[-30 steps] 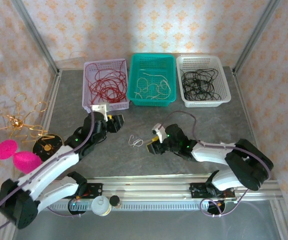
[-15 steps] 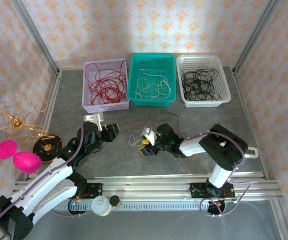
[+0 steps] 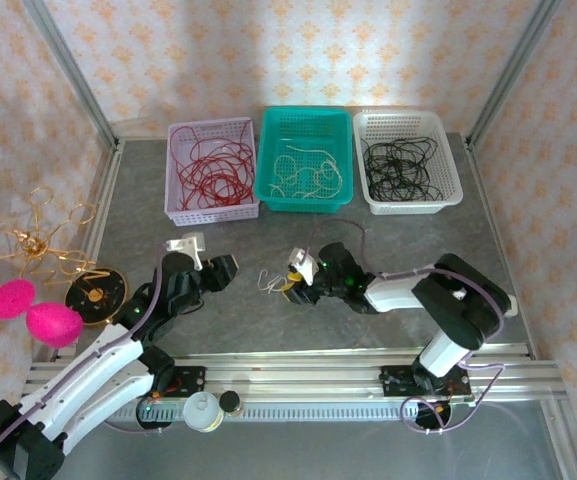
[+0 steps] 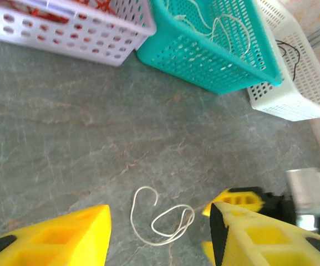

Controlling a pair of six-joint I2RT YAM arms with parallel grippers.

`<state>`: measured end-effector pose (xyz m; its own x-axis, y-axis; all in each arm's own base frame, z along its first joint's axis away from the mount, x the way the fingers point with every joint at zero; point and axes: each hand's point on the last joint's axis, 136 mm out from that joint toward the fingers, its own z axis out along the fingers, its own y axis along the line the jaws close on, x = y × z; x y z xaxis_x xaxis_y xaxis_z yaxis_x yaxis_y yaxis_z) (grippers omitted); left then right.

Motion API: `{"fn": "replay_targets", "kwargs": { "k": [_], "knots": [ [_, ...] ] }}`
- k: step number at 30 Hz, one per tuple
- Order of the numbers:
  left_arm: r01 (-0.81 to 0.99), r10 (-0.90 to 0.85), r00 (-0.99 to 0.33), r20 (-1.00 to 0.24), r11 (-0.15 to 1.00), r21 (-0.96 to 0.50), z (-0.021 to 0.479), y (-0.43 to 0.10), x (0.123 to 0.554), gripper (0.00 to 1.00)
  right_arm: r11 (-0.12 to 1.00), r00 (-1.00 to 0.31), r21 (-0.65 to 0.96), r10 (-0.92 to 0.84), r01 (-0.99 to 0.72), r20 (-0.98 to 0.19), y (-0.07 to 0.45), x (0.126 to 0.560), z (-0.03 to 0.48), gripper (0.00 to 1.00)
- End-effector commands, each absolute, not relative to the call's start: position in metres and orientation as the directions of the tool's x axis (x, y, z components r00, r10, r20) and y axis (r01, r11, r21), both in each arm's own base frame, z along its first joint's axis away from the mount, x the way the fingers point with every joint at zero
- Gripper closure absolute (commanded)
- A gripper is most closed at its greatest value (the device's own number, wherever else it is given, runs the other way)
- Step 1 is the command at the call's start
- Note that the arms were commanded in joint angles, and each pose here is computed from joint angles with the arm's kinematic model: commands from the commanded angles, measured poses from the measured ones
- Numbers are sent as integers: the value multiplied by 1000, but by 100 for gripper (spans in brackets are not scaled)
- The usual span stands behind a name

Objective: Untangle the cables

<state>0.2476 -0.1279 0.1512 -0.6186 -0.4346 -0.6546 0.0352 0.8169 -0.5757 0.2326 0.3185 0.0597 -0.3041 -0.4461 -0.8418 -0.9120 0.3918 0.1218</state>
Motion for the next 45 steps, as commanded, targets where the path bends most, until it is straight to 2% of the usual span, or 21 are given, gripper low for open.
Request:
{"fn": "replay_targets", "kwargs": {
  "k": [1, 5, 14, 17, 21, 25, 32, 38, 40, 42, 45],
  "knots": [
    [17, -467, -640, -610, 785, -619, 141, -131, 239, 49, 432, -306, 98, -444, -896, -842, 306, 233, 62, 56],
    [18, -469, -644, -604, 780, -626, 139, -132, 238, 49, 458, -294, 70, -438, -886, -850, 308, 248, 57, 52],
    [1, -485, -634, -602, 778, -628, 142, -125, 232, 48, 339, -272, 122, -442, -933, -855, 336, 254, 43, 51],
    [-7, -484, -636, -601, 782, -623, 140, -123, 229, 48, 332, -294, 156, -418, -930, -860, 342, 254, 42, 53],
    [-18, -486, -651, -583, 778, -629, 133, -124, 227, 48, 429, -351, 174, -377, -886, -857, 341, 273, 42, 61],
    [-38, -507, -667, -546, 754, -655, 125, -127, 225, 49, 465, -404, 205, -382, -861, -831, 344, 281, 35, 84],
    [-3, -580, -697, -422, 591, -807, 121, -159, 221, 46, 482, -366, 178, -330, -858, -870, 334, 275, 68, 99],
    [16, -695, -660, -283, 364, -931, 139, -179, 227, 41, 441, -279, 121, -314, -890, -908, 327, 257, 95, 100],
    [56, -706, -652, -277, 319, -946, 153, -185, 230, 42, 433, -262, 108, -312, -895, -914, 326, 254, 100, 100],
    [127, -640, -674, -370, 393, -911, 162, -196, 230, 43, 433, -265, 116, -304, -894, -915, 326, 253, 103, 100],
    [170, -493, -668, -558, 628, -759, 156, -193, 236, 44, 419, -285, 145, -292, -896, -913, 330, 252, 109, 100]
  ]
}}
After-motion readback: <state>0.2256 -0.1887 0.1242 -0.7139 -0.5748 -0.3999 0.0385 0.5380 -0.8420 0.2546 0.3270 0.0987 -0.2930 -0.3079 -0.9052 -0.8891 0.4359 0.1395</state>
